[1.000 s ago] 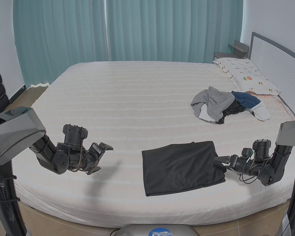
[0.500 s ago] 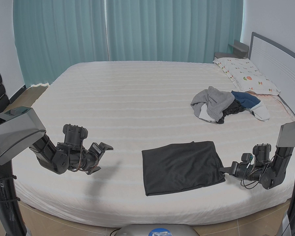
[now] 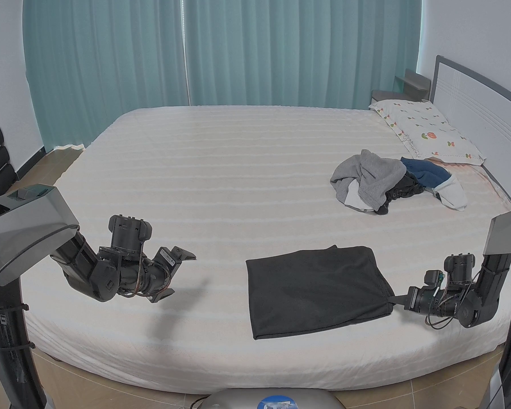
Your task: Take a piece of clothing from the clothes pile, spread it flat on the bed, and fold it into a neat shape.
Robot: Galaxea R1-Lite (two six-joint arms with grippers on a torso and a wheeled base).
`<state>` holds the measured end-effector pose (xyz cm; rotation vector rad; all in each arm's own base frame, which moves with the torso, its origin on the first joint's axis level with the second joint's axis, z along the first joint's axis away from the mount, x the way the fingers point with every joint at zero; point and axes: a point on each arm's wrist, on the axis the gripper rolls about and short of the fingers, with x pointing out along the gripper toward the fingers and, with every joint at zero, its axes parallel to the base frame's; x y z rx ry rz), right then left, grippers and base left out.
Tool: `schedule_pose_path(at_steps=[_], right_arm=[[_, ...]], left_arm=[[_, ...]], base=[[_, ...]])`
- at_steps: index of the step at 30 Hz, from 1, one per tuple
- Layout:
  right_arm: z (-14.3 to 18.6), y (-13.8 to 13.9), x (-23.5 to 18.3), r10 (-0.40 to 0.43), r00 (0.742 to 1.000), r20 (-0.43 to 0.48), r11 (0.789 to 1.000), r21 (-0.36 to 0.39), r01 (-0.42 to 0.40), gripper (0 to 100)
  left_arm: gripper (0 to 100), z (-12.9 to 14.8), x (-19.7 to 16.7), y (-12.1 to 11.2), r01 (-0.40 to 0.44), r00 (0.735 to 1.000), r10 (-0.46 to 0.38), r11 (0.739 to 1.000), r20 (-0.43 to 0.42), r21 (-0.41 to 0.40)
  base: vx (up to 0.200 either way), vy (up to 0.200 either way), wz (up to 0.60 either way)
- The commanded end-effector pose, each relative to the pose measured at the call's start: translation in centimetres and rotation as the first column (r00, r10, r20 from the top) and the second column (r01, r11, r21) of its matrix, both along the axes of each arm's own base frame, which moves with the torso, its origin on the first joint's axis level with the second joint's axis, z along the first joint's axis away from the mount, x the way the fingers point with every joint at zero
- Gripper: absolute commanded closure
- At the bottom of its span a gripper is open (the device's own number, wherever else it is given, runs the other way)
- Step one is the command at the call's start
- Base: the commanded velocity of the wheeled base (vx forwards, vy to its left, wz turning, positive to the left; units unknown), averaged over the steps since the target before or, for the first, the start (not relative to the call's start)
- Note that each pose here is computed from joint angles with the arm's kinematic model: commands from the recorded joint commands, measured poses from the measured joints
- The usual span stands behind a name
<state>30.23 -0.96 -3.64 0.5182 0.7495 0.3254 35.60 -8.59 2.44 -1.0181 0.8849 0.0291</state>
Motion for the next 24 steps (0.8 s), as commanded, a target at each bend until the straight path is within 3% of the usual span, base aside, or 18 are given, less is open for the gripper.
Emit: schedule_pose_path(at_steps=[1, 5, 6, 11, 15, 18, 24], right_arm=[[-0.4, 0.0, 0.0, -0.001, 1.0, -0.012, 1.0, 0.002, 0.001, 100], [-0.4, -0.1, -0.1, 0.004, 1.0, -0.008, 1.0, -0.007, -0.004, 100], [-0.2, -0.1, 0.0, 0.004, 1.0, 0.005, 1.0, -0.006, -0.004, 0], [0.9, -0.1, 0.7, -0.007, 0.999, 0.051, 1.0, 0.016, 0.006, 0], [1.6, 0.1, 2.7, -0.069, 0.992, 0.109, 0.994, 0.098, 0.058, 0], [0.8, 1.2, 4.4, -0.085, 0.989, 0.119, 0.987, 0.149, 0.067, 0], [-1.0, 2.9, 7.6, -0.16, 0.98, 0.12, 0.974, 0.183, 0.136, 0]], left_arm=[[0, 0.0, 0.0, 0.0, 0.001, 1.0, -0.001, 1.0, -0.001, 0.001], [0, 0.0, 0.0, 0.0, 0.0, 1.0, 0.0, 1.0, 0.0, -0.001], [0, 0.0, 0.0, 0.0, 0.0, 1.0, 0.0, 1.0, 0.0, -0.001], [0, 0.1, 0.1, 0.0, -0.001, 1.0, 0.001, 1.0, 0.004, -0.003], [0, 0.1, 0.3, 0.1, -0.008, 1.0, 0.008, 1.0, 0.006, -0.004], [0, 0.0, 0.2, 0.0, -0.029, 1.0, 0.029, 0.999, 0.009, 0.019], [0, -0.6, 0.3, -0.3, -0.044, 0.999, 0.043, 0.998, 0.006, 0.044]], base=[[0.0, 0.0, 0.0], [0.0, 0.0, 0.0], [0.0, 0.0, 0.0], [0.0, 0.0, 0.0], [0.1, 0.0, 0.0], [0.067, 0.0, 0.0], [0.0, 0.0, 0.0]])
